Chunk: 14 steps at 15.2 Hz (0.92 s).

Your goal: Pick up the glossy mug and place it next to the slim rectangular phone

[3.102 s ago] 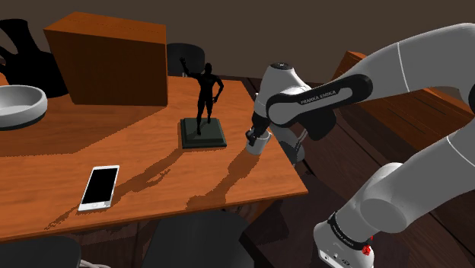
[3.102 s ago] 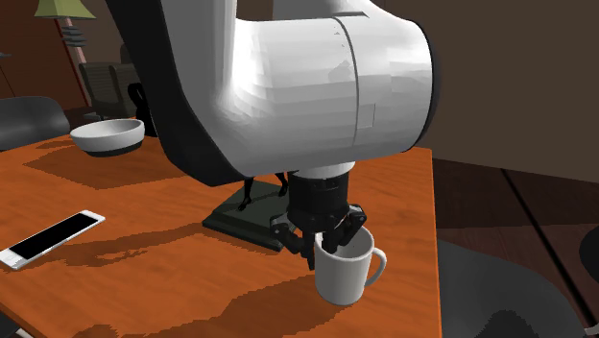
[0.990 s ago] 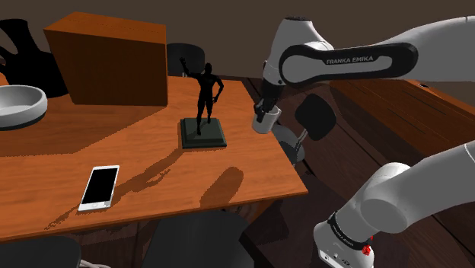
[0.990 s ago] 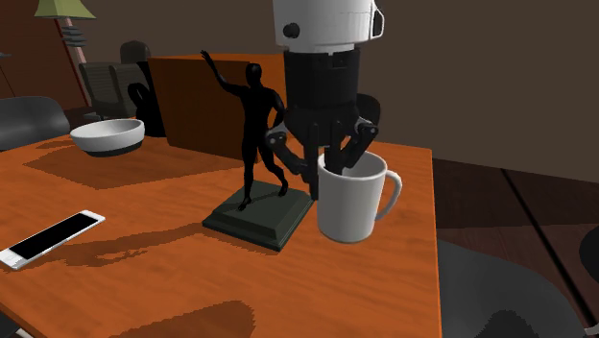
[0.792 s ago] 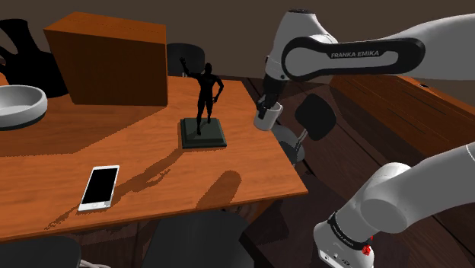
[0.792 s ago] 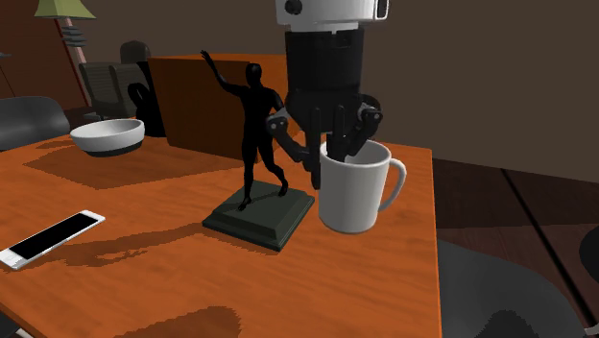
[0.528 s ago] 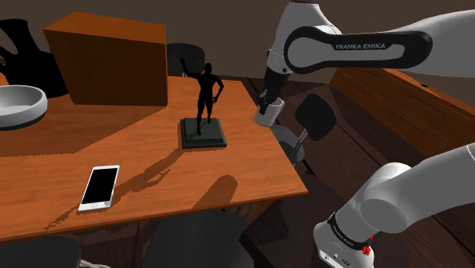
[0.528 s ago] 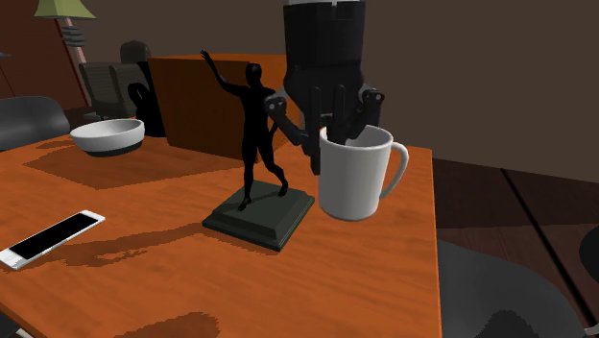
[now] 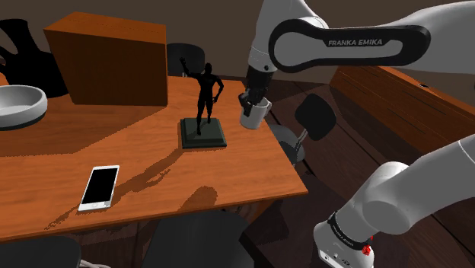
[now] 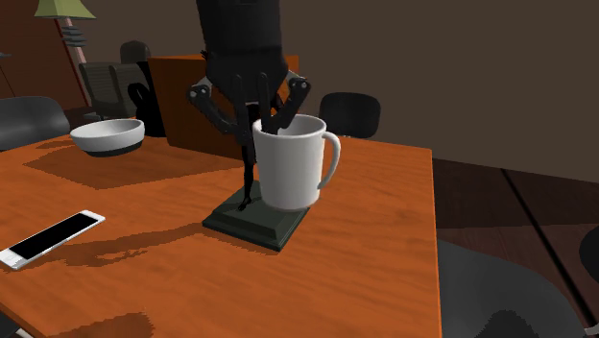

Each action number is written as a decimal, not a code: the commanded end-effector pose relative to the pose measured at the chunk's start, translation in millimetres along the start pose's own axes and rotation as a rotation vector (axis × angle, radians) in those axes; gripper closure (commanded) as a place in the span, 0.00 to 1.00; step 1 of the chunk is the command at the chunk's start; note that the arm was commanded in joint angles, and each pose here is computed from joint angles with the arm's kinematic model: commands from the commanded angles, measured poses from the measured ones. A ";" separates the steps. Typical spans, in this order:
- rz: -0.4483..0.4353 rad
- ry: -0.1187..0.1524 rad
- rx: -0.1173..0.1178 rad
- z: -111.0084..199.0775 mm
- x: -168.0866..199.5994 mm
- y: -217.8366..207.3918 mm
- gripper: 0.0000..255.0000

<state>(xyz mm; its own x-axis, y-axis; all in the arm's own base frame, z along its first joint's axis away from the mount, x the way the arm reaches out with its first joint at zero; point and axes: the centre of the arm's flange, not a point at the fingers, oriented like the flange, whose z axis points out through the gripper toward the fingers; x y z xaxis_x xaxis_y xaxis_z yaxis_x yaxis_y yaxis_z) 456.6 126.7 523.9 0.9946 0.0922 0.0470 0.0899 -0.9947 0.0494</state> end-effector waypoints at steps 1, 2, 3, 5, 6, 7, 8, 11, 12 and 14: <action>0.001 0.000 0.001 0.0 5.0 -25.7 1.00; 0.001 0.000 0.001 -0.5 7.9 -38.6 1.00; 0.001 0.000 0.001 -1.1 10.8 -51.5 1.00; 0.001 0.000 0.001 -2.2 16.6 -77.2 1.00; 0.001 0.000 0.001 -2.8 19.4 -90.1 1.00; 0.001 0.000 0.001 -3.4 22.3 -102.9 1.00; 0.001 0.000 0.001 -3.9 25.2 -115.8 1.00; 0.001 0.000 0.001 -5.6 33.9 -154.4 1.00; 0.001 0.000 0.001 -6.2 36.7 -167.3 1.00; 0.001 0.000 0.001 -7.3 42.5 -193.0 1.00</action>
<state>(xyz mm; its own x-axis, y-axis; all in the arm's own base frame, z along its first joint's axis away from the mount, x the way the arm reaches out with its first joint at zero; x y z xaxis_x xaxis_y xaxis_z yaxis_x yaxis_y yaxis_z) 479.6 306.1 523.4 0.9946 0.0927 0.0467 0.0904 -0.9947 0.0496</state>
